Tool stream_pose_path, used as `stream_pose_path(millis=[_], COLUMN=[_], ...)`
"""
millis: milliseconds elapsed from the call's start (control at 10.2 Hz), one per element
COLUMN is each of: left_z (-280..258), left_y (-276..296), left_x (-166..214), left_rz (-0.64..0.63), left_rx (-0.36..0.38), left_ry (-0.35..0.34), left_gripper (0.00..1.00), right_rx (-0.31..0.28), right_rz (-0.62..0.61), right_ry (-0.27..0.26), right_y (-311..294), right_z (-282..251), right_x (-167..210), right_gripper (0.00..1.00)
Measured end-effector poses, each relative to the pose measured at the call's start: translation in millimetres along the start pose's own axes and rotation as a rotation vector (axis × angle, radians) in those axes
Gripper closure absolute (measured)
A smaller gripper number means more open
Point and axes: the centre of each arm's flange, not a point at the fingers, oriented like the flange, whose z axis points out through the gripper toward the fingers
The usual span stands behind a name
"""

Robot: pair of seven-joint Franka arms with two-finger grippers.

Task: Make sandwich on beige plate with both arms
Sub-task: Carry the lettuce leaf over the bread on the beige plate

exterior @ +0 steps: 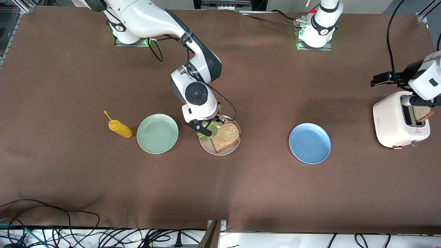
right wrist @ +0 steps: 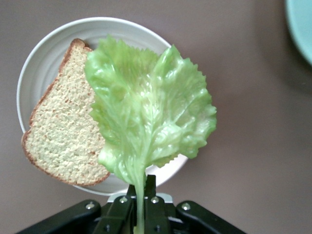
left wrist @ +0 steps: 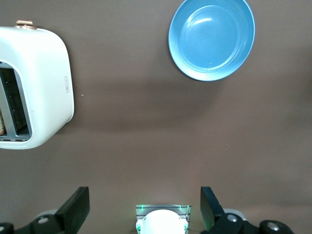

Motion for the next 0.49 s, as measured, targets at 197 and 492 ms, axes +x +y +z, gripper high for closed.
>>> stream_pose_path(millis=[197,492], left_z=[3,4], left_y=[-9,-10], left_x=[1,2], left_rz=[-0.013,-0.014], left_rx=[-0.005,-0.006], left_ry=[-0.005,-0.008], left_gripper=[0.0,0.0], right_rx=[0.016,0.053], right_rz=[-0.003,0.021], right_ry=[0.008,0.039], right_y=[-7,-11], right_z=[12,-4], right_x=[-10,1], right_gripper=[0.89,0.62])
